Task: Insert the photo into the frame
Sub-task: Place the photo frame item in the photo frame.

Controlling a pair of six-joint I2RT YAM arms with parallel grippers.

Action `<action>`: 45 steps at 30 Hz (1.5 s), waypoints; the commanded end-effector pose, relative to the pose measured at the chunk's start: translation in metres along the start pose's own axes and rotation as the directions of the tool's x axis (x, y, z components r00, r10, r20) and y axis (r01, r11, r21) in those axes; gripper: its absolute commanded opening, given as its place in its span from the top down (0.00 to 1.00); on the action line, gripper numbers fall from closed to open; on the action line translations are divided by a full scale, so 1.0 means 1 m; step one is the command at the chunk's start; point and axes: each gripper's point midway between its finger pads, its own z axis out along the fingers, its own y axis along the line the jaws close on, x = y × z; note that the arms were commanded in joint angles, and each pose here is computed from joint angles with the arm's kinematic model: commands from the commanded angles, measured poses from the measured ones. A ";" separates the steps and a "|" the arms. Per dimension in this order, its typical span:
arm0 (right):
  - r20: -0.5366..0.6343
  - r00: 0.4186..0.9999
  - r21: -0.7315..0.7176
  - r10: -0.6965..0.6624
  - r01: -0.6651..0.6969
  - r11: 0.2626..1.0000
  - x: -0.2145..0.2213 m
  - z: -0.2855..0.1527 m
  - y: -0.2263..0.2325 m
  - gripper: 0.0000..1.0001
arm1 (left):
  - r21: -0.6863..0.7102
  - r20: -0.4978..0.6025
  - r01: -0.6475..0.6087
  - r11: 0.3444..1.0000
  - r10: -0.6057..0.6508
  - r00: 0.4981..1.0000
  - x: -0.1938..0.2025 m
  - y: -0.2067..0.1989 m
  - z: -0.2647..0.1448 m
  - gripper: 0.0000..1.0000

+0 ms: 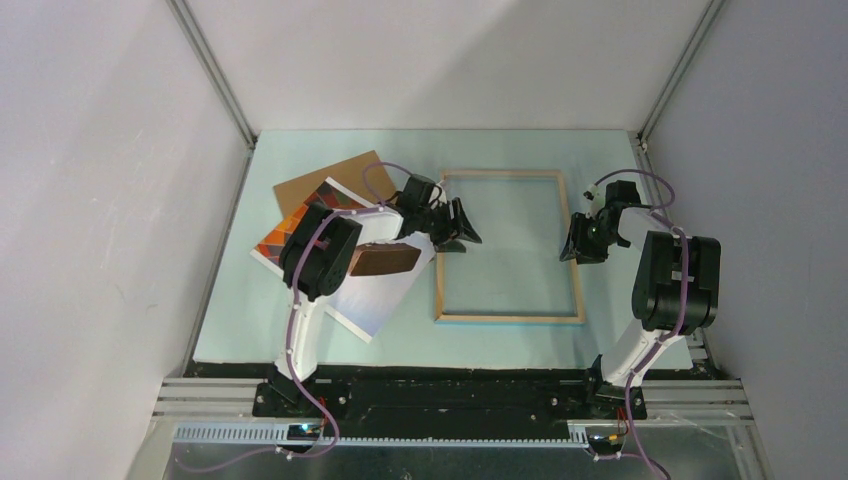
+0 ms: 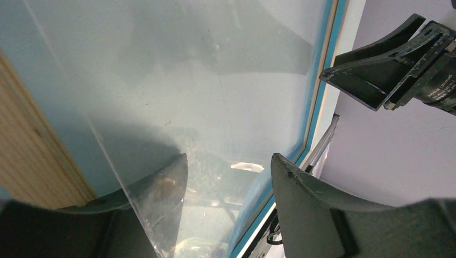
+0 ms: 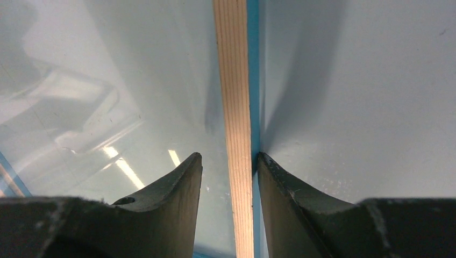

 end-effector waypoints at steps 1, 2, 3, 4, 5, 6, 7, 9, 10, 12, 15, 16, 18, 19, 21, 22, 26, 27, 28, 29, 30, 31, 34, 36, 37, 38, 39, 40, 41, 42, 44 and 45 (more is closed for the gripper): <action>0.034 0.999 -0.029 -0.029 0.030 0.999 -0.014 -0.007 0.010 0.53 | -0.085 0.011 -0.040 0.996 0.041 0.999 -0.001 0.005 -0.010 0.35; 0.036 0.999 -0.029 -0.029 0.030 0.999 -0.015 -0.007 0.010 0.53 | -0.083 0.013 -0.043 0.996 0.045 0.999 -0.001 0.004 -0.011 0.36; 0.036 0.999 -0.029 -0.028 0.029 0.999 -0.015 -0.007 0.010 0.53 | -0.085 0.012 -0.043 0.995 0.044 0.999 -0.001 0.005 -0.011 0.38; 0.037 0.999 -0.030 -0.028 0.029 0.999 -0.015 -0.007 0.010 0.53 | -0.085 0.012 -0.044 0.995 0.045 0.999 -0.001 0.004 -0.011 0.39; 0.039 0.999 -0.030 -0.027 0.028 0.999 -0.015 -0.008 0.010 0.53 | -0.084 0.011 -0.044 0.996 0.045 0.999 -0.001 0.004 -0.012 0.43; 0.041 0.999 -0.033 -0.026 0.027 0.999 -0.016 -0.008 0.010 0.53 | -0.081 0.010 -0.045 0.996 0.046 0.999 -0.001 0.003 -0.012 0.46; 0.044 0.999 -0.034 -0.022 0.024 0.999 -0.016 -0.009 0.009 0.52 | -0.079 0.010 -0.045 0.996 0.046 0.999 -0.001 0.002 -0.012 0.52; 0.046 0.999 -0.040 -0.017 0.019 0.999 -0.017 -0.010 0.009 0.52 | -0.074 0.007 -0.043 0.996 0.044 0.999 -0.001 0.001 -0.012 0.60; 0.048 0.999 -0.041 -0.016 0.018 0.999 -0.017 -0.011 0.009 0.51 | -0.071 0.005 -0.041 0.997 0.041 0.999 -0.001 0.000 -0.012 0.62; 0.050 0.999 -0.040 -0.013 0.015 0.999 -0.017 -0.012 0.008 0.50 | -0.067 0.004 -0.039 0.997 0.039 0.999 -0.001 -0.001 -0.012 0.68; 0.049 0.999 -0.041 -0.012 0.014 0.999 -0.017 -0.012 0.007 0.50 | -0.063 0.003 -0.033 0.997 0.033 0.999 -0.001 -0.002 -0.011 0.78; 0.049 0.999 -0.042 -0.010 0.012 0.999 -0.017 -0.012 0.007 0.50 | -0.060 0.002 -0.032 0.998 0.032 0.999 -0.001 -0.003 -0.012 0.80; 0.049 0.999 -0.043 -0.009 0.011 0.999 -0.017 -0.012 0.007 0.50 | -0.057 0.000 -0.030 0.998 0.030 1.000 -0.001 -0.004 -0.011 0.84; 0.047 0.999 -0.044 -0.008 0.010 0.999 -0.017 -0.012 0.007 0.50 | -0.058 0.001 -0.029 0.998 0.029 1.000 -0.001 -0.004 -0.011 0.85; 0.047 0.999 -0.045 -0.008 0.010 0.999 -0.017 -0.012 0.008 0.50 | -0.056 -0.002 -0.023 0.998 0.023 1.000 -0.001 -0.004 -0.011 0.87; 0.045 0.999 -0.045 -0.007 0.009 0.999 -0.016 -0.012 0.008 0.50 | -0.054 -0.003 -0.021 0.998 0.021 1.000 -0.001 -0.005 -0.010 0.89; 0.046 0.999 -0.044 -0.006 0.008 0.999 -0.016 -0.013 0.007 0.50 | -0.052 -0.010 -0.009 0.999 0.008 1.000 0.000 -0.005 -0.009 0.94; 0.046 0.999 -0.044 -0.006 0.008 0.999 -0.016 -0.013 0.007 0.50 | -0.049 -0.013 -0.004 0.999 0.003 1.000 0.001 -0.005 -0.009 0.94; 0.046 0.999 -0.044 -0.006 0.008 0.999 -0.016 -0.013 0.007 0.50 | -0.047 -0.015 -0.002 0.999 0.001 1.000 0.001 -0.006 -0.009 0.96; 0.045 0.999 -0.044 -0.006 0.008 0.999 -0.016 -0.012 0.007 0.50 | -0.042 -0.018 0.003 0.999 -0.004 1.000 0.002 -0.008 -0.010 0.96; 0.044 0.999 -0.044 -0.004 0.006 0.999 -0.016 -0.013 0.007 0.50 | -0.039 -0.019 0.004 0.999 -0.005 1.000 0.002 -0.009 -0.010 0.98; 0.045 0.999 -0.045 -0.006 0.008 0.999 -0.016 -0.013 0.007 0.50 | -0.033 -0.022 0.010 0.999 -0.011 1.000 0.002 -0.010 -0.011 0.99; 0.048 0.999 -0.048 -0.002 0.005 0.999 -0.017 -0.014 0.007 0.49 | -0.014 -0.025 0.020 1.000 -0.020 0.999 0.001 -0.018 -0.013 1.00; 0.052 0.999 -0.053 0.002 0.001 0.999 -0.017 -0.015 0.007 0.48 | 0.002 -0.030 0.026 1.000 -0.026 0.999 0.002 -0.023 -0.014 1.00; 0.051 0.999 -0.055 0.005 -0.002 0.998 -0.017 -0.015 0.007 0.48 | 0.010 -0.030 0.026 1.000 -0.025 0.999 0.001 -0.026 -0.015 1.00; 0.055 0.998 -0.056 0.005 -0.002 0.998 -0.018 -0.017 0.008 0.48 | 0.015 -0.032 0.030 0.999 -0.030 0.999 0.002 -0.028 -0.016 1.00; 0.060 0.998 -0.055 0.005 -0.001 0.998 -0.019 -0.018 0.007 0.47 | 0.020 -0.033 0.030 0.999 -0.029 0.999 0.002 -0.029 -0.017 1.00; 0.063 0.998 -0.056 0.006 -0.002 0.998 -0.019 -0.019 0.007 0.47 | 0.023 -0.033 0.036 0.999 -0.036 0.999 0.002 -0.030 -0.017 1.00; 0.067 0.998 -0.056 0.007 -0.004 0.998 -0.020 -0.020 0.007 0.47 | 0.026 -0.033 0.037 0.999 -0.036 0.999 0.003 -0.031 -0.018 1.00; 0.070 0.998 -0.056 0.007 -0.003 0.998 -0.021 -0.021 0.007 0.47 | 0.030 -0.035 0.043 0.999 -0.042 0.999 0.003 -0.032 -0.019 1.00; 0.072 0.997 -0.058 0.011 -0.007 0.998 -0.021 -0.022 0.006 0.47 | 0.041 -0.036 0.048 0.998 -0.046 0.998 0.003 -0.035 -0.020 1.00; 0.075 0.997 -0.059 0.013 -0.009 0.998 -0.021 -0.023 0.006 0.47 | 0.047 -0.035 0.048 0.998 -0.046 0.998 0.003 -0.037 -0.020 1.00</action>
